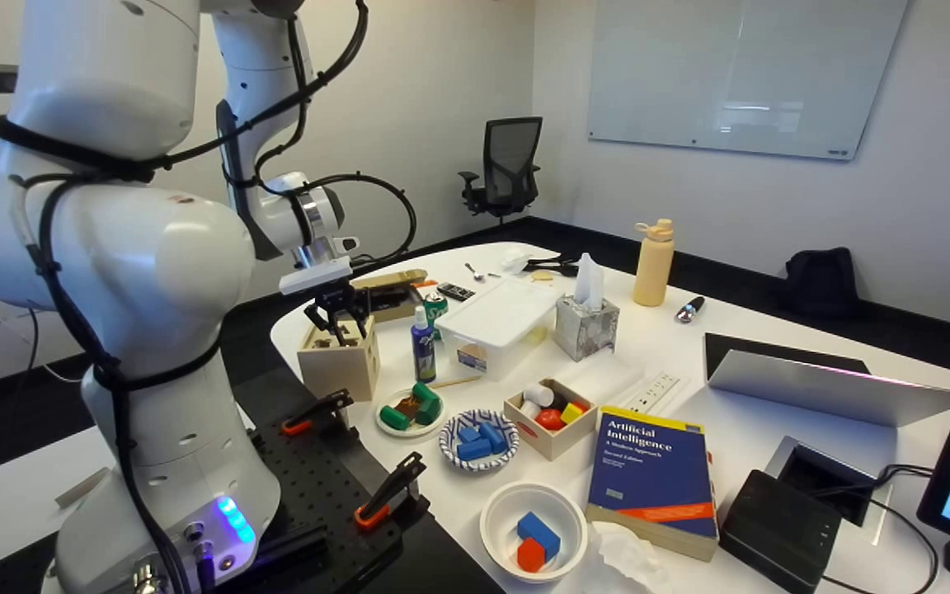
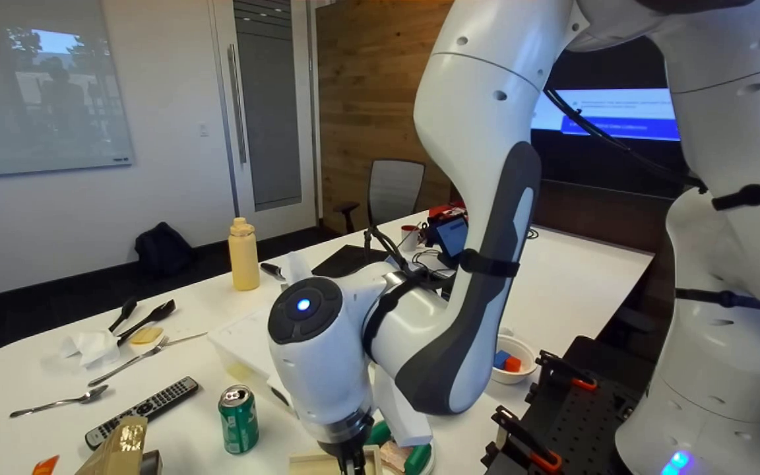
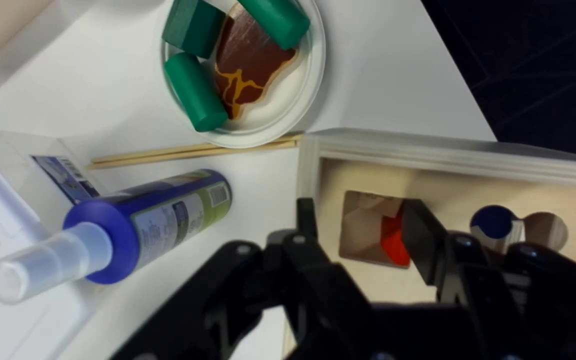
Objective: Put three blocks inside the cube-shaped object
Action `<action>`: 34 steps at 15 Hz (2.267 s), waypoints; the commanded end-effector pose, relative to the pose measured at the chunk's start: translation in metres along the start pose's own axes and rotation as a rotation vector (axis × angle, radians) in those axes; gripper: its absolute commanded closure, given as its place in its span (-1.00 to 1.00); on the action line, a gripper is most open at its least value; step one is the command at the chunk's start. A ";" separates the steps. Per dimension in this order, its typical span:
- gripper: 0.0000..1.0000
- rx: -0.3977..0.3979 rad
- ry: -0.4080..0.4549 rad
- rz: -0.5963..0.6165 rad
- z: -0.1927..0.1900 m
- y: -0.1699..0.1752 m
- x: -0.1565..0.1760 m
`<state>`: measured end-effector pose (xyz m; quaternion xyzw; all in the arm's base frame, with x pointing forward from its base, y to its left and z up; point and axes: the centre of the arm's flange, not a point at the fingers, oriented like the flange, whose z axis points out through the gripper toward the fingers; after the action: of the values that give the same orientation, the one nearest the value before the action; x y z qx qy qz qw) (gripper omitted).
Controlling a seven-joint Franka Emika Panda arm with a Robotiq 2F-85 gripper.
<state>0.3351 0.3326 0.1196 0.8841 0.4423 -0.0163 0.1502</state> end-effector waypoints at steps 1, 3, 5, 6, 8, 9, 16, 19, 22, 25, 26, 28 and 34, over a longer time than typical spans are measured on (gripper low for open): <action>-0.63 0.004 -0.021 0.131 -0.024 0.061 -0.048; -0.93 0.021 -0.038 0.243 -0.026 0.094 -0.072; -1.00 0.038 -0.041 0.384 -0.031 0.131 -0.103; -1.00 0.039 -0.046 0.451 -0.034 0.150 -0.119; -1.00 0.043 -0.061 0.582 -0.030 0.189 -0.156; -1.00 0.044 -0.066 0.646 -0.027 0.208 -0.176; -1.00 0.107 -0.114 1.063 0.040 0.345 -0.338; -1.00 0.145 -0.153 1.097 0.076 0.393 -0.417; -1.00 0.211 -0.191 1.066 0.116 0.416 -0.470; -1.00 0.285 -0.197 0.997 0.125 0.400 -0.480; -1.00 0.249 -0.189 1.037 0.120 0.395 -0.482; -1.00 0.267 -0.197 1.015 0.129 0.392 -0.479; -1.00 0.267 -0.192 1.010 0.127 0.392 -0.470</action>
<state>0.3681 -0.2946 0.1724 0.9927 -0.0600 -0.0812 0.0661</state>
